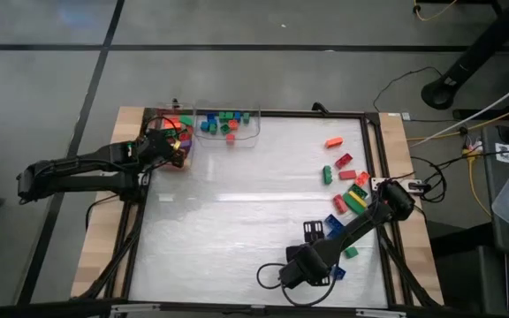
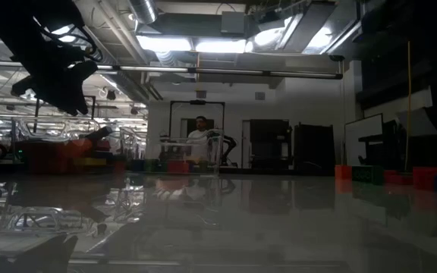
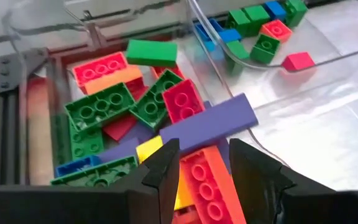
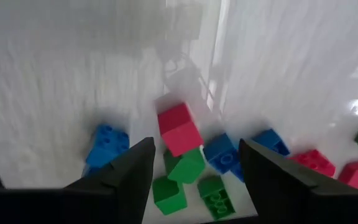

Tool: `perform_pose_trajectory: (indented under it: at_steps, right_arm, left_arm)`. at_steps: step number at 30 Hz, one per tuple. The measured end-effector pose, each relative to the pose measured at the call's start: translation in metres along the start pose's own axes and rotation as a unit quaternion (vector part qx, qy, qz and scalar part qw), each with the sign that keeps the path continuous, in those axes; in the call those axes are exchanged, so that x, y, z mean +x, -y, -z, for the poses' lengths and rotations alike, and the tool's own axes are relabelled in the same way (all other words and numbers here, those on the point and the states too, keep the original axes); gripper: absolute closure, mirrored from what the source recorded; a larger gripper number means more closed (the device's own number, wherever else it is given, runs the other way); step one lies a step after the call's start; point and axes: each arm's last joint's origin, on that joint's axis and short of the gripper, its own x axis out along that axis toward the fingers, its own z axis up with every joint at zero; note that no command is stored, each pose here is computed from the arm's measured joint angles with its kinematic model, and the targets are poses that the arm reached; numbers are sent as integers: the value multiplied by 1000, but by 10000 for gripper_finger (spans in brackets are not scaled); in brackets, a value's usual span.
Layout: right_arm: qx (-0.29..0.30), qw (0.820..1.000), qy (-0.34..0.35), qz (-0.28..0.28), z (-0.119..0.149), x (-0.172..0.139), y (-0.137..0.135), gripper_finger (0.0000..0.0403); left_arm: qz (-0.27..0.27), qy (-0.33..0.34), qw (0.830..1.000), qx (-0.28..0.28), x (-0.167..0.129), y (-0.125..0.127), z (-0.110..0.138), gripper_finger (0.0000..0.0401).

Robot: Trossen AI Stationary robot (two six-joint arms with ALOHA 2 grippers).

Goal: Sort blocks by size
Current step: Put the small red block into the right transparent bin

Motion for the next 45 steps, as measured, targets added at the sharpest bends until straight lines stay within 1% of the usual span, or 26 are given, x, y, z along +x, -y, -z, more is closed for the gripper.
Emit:
perform_pose_trajectory:
  at_steps: [5,12,17,22,29,32,37,38,41,45]
  right_arm:
    - [-7,999,-32,9,3,18,1,168]
    - [-53,997,-56,-6,6,40,1,168]
    - [-57,996,-69,-2,8,53,2,168]
    - [-79,995,-65,-16,7,63,1,168]
    - [-81,995,-54,-23,6,74,0,171]
    - [-81,995,-53,-27,6,76,0,192]
    - [-81,995,-46,-35,5,78,-1,265]
    - [-81,995,-44,-37,4,78,0,274]
    - [-74,996,-30,-46,-1,77,3,274]
    - [-74,996,6,-55,-17,73,18,274]
  left_arm:
    - [13,-12,1000,1,0,1,1,274]
    - [13,-14,1000,1,0,1,1,274]
    - [13,-14,1000,1,0,1,1,274]
    - [13,-14,1000,2,0,1,1,274]
    - [13,-14,1000,1,0,1,1,274]
    - [13,-14,1000,2,0,1,1,274]
    - [13,-14,1000,2,0,1,1,274]
    - [13,-14,1000,2,0,1,1,274]
    - [13,-14,1000,2,0,1,1,274]
    - [13,-14,1000,2,0,1,1,274]
